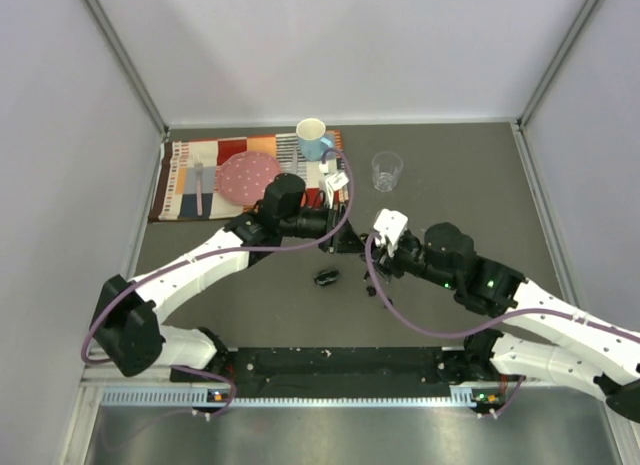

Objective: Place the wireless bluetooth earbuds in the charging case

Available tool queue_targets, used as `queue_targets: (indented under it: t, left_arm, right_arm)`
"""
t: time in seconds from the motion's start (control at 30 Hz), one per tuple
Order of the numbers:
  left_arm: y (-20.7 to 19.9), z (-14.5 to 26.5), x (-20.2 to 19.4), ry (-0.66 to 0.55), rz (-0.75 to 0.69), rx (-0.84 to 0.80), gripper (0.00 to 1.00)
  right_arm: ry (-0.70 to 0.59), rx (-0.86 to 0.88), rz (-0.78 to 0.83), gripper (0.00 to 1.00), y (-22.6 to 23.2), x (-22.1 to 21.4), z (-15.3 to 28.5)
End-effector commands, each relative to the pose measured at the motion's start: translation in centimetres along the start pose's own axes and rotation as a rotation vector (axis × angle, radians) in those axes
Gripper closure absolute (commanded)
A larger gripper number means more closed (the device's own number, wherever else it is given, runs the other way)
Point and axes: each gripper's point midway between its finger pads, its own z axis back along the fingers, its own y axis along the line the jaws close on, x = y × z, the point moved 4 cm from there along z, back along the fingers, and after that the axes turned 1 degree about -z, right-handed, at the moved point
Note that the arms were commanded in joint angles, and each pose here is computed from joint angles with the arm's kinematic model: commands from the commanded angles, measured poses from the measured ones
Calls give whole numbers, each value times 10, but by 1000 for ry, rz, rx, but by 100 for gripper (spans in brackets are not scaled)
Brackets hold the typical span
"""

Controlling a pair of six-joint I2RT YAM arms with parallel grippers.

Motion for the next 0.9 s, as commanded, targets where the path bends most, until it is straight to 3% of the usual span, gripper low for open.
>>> queue_targets:
  t: [0.0,0.13,0.33,0.43,0.53,0.67,0.77,0.87]
  left_arm:
    - [-9,0,11,-33,-99,-19,100]
    - [7,8,17,-91,-168,134,100]
    - [27,38,35,-207,-369,389,100]
    - [30,54,44,-280,-475,469,100]
    - [24,66,49,-358,-608,470,100]
    - [15,77,52,-472,-760,455,100]
    - [18,85,53,-539,-843,530,100]
    - [14,84,54,-562,-953,543,100]
  right_arm:
    - [-107,-45,-90,29,-3,24,5]
    - [-126,-166,-295,1,-14,27,18]
    - [-126,-284,-615,1,-27,21,37]
    - [-113,-309,-850,8,-39,19,41]
    - [-103,-177,-1061,11,-33,29,38]
    - [-121,-44,-1211,7,-24,61,34]
    - [-104,41,-1345,5,-20,76,24]
    - [-87,97,-1442,5,-17,88,19]
